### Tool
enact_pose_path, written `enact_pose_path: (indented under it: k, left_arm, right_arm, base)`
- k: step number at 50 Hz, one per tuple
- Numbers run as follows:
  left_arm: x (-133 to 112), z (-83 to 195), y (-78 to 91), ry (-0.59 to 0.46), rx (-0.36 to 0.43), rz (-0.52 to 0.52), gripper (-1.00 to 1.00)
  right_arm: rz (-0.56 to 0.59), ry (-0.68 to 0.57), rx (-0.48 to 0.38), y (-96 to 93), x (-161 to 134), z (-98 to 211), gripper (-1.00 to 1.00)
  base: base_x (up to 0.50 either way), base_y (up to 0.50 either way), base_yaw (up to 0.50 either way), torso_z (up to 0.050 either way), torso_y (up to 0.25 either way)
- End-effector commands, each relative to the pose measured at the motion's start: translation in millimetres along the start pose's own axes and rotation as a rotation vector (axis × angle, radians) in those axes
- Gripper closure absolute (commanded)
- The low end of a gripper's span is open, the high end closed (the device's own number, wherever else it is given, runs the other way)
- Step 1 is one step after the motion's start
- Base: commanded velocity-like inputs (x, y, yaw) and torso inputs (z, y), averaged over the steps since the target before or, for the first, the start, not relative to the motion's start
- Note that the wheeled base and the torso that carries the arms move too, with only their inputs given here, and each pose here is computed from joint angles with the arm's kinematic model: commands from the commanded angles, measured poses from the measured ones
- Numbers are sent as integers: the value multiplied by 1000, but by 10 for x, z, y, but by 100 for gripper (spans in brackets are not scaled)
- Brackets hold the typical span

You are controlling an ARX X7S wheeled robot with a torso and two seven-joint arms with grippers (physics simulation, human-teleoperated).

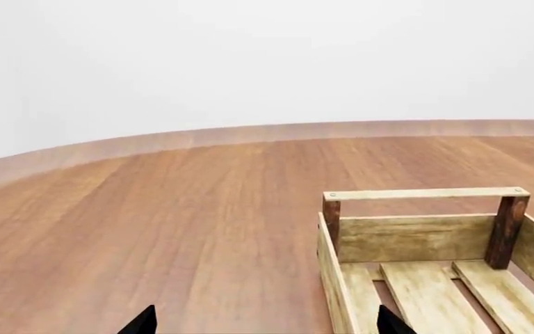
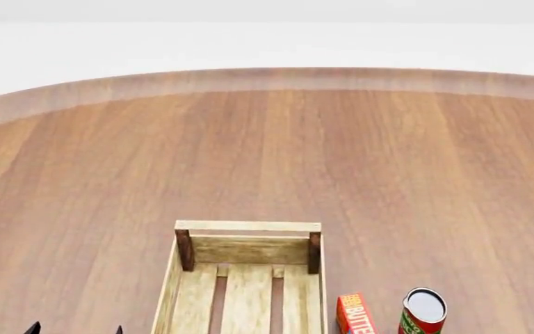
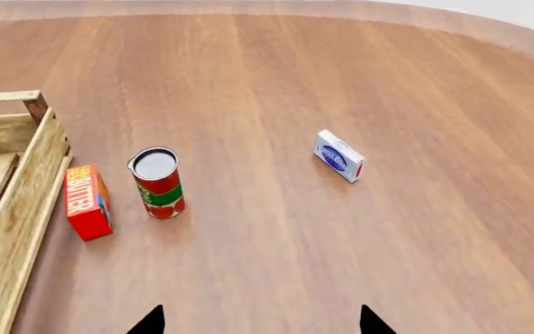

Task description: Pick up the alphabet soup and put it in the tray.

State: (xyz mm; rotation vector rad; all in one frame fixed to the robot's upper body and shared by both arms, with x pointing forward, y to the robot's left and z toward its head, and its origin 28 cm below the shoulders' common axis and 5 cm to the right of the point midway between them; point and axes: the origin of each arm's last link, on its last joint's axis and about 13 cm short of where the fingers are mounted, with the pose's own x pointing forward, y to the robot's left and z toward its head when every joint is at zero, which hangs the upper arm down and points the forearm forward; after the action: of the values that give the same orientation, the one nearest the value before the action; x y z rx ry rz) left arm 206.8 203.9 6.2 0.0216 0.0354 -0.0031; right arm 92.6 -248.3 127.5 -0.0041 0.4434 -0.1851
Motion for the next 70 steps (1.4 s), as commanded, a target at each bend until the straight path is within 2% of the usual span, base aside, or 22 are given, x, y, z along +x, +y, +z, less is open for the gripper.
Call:
enact_pose_path:
  k: [1, 15, 25, 53, 70]
  left_arm:
    - [-5, 2, -2, 0, 0, -1, -100]
    - [-6, 4, -5, 1, 1, -2, -100]
    - [-8, 2, -7, 1, 2, -3, -100]
    - [-8, -7, -9, -1, 7, -5, -100]
    - [-9, -4, -10, -4, 3, -3, -100]
  right_arm:
    - [-39, 10, 10, -92, -53, -66, -100]
    - [-104, 24, 38, -251, -183, -184, -100]
    - [-123, 31, 47, -290, -216, -239, -100]
    - [-164, 26, 149, -363, 5, -474, -100]
    - [-173, 50, 170, -367, 102, -641, -100]
  base:
    - [0, 0, 0, 0, 0]
    - [0, 0, 0, 0, 0]
    - [0, 0, 0, 0, 0]
    - [0, 0, 0, 0, 0]
    - [0, 0, 0, 0, 0]
